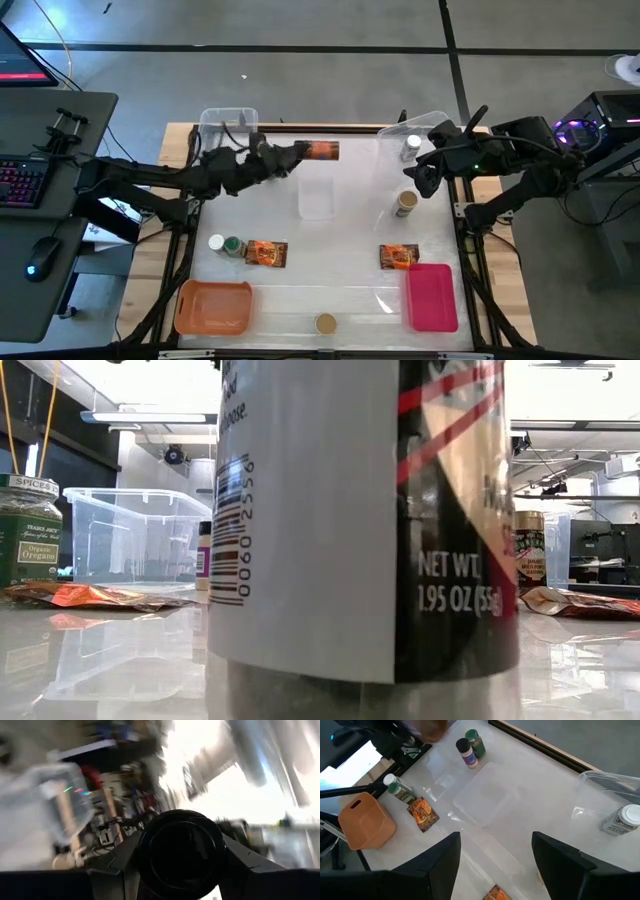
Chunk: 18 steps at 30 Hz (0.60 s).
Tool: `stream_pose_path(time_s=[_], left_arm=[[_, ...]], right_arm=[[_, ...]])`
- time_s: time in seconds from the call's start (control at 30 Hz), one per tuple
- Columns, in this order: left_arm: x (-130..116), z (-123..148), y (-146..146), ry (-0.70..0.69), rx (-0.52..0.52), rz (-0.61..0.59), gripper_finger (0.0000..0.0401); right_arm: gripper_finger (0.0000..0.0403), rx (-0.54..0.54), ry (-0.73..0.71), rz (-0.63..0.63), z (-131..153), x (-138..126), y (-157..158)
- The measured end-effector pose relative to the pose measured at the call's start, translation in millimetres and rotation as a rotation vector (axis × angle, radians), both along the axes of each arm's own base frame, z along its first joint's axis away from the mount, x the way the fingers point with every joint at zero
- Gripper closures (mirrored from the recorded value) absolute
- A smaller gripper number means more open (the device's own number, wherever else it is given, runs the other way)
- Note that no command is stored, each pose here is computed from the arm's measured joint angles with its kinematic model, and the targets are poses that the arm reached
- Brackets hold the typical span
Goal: Sort spices by type
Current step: Put the bottom black seasoning bottle into the left large transparent bin
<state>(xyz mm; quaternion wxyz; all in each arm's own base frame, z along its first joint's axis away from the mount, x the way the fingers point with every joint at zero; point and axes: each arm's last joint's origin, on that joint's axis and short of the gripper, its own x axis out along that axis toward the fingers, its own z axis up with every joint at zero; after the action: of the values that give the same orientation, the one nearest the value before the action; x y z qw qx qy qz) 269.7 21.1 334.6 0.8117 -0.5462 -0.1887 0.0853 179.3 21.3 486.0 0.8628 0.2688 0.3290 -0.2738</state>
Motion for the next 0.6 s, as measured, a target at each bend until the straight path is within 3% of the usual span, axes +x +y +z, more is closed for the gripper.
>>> stream_pose_path(time_s=[0.13,0.23,0.37,0.6], left_arm=[[2,19,-18,0.075,0.436,-0.098,0.0234],[5,27,-38,0.268,0.843,-0.137,0.0234],[7,23,-61,0.552,1.359,-0.149,0.0234],[-2,10,-88,0.791,2.089,-0.140,0.0233]], right_arm=[[0.0163,0.000,0.002,0.005,0,0,0],[0.0163,0.001,0.003,0.009,0,0,0],[0.0163,0.004,0.004,0.013,0,0,0],[0.0163,0.018,0.005,0.019,0,0,1]])
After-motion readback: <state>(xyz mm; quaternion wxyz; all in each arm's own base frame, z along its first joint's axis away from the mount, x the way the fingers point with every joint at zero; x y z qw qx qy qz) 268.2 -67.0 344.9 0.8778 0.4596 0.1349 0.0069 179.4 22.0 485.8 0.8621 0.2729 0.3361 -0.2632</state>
